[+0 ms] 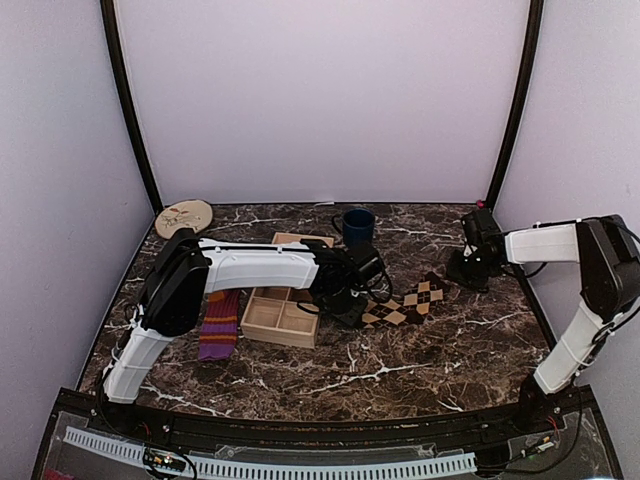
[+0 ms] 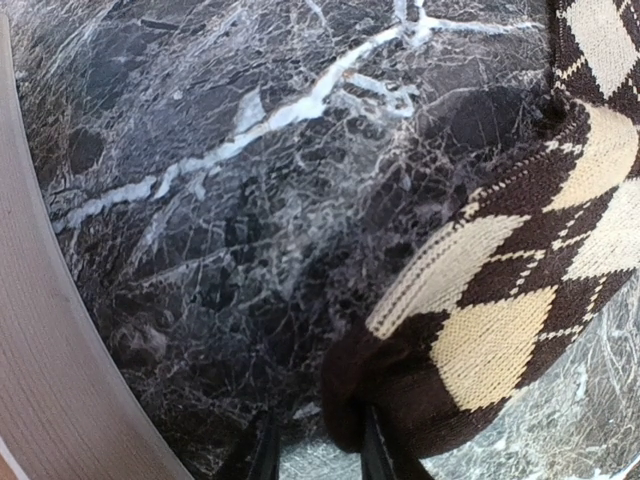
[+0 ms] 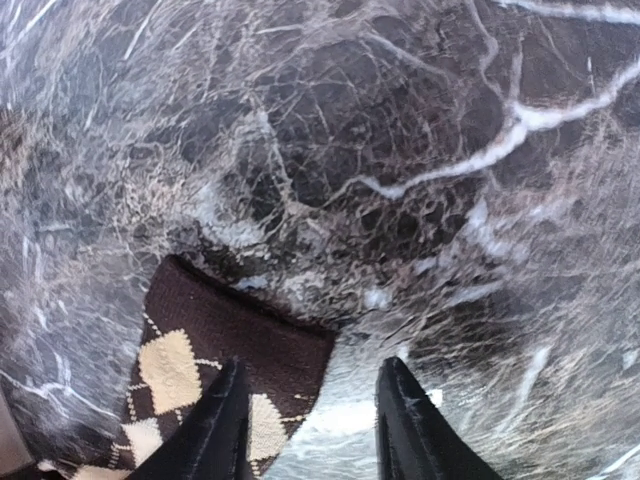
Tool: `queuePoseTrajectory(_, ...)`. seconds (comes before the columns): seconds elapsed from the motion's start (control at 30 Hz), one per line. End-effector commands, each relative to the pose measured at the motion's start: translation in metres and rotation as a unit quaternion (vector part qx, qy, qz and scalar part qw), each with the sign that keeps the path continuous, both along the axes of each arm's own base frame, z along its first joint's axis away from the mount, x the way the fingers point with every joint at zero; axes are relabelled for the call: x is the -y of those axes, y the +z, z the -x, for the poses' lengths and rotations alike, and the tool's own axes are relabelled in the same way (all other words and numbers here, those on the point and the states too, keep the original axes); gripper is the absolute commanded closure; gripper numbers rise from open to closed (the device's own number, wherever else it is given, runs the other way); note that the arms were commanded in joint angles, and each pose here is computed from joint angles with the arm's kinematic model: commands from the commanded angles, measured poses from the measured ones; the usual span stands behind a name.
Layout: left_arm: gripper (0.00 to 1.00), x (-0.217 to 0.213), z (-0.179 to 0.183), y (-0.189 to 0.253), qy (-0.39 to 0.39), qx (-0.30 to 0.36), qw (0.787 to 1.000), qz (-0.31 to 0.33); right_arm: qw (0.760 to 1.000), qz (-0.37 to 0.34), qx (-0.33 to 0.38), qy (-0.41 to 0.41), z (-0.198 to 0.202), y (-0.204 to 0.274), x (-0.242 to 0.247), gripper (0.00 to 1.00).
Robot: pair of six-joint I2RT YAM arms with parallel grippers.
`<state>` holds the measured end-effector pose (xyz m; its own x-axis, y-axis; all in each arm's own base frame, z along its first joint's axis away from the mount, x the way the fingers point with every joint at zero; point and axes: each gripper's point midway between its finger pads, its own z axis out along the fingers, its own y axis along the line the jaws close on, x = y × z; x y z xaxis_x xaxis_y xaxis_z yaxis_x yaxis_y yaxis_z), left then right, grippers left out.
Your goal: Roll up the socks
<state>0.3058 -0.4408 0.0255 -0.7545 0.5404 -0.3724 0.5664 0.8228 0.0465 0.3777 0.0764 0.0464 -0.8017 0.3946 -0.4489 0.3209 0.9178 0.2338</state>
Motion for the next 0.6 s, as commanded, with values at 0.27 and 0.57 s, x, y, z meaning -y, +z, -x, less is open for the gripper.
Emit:
queuePoseTrajectory(0.27, 0.69, -0.017, 0.009, -0.005, -0.003, -0.019, 0.999, -0.041, 0.999, -0.039, -0.016, 0.011, 0.010, -0.019, -0.019, 0.51)
queuePoseTrajectory(0.57, 0.69, -0.016, 0.008, -0.003, -0.002, -0.017, 0.999, -0.038, 0.998, -0.041, -0.042, 0.011, 0.014, -0.039, -0.025, 0.61)
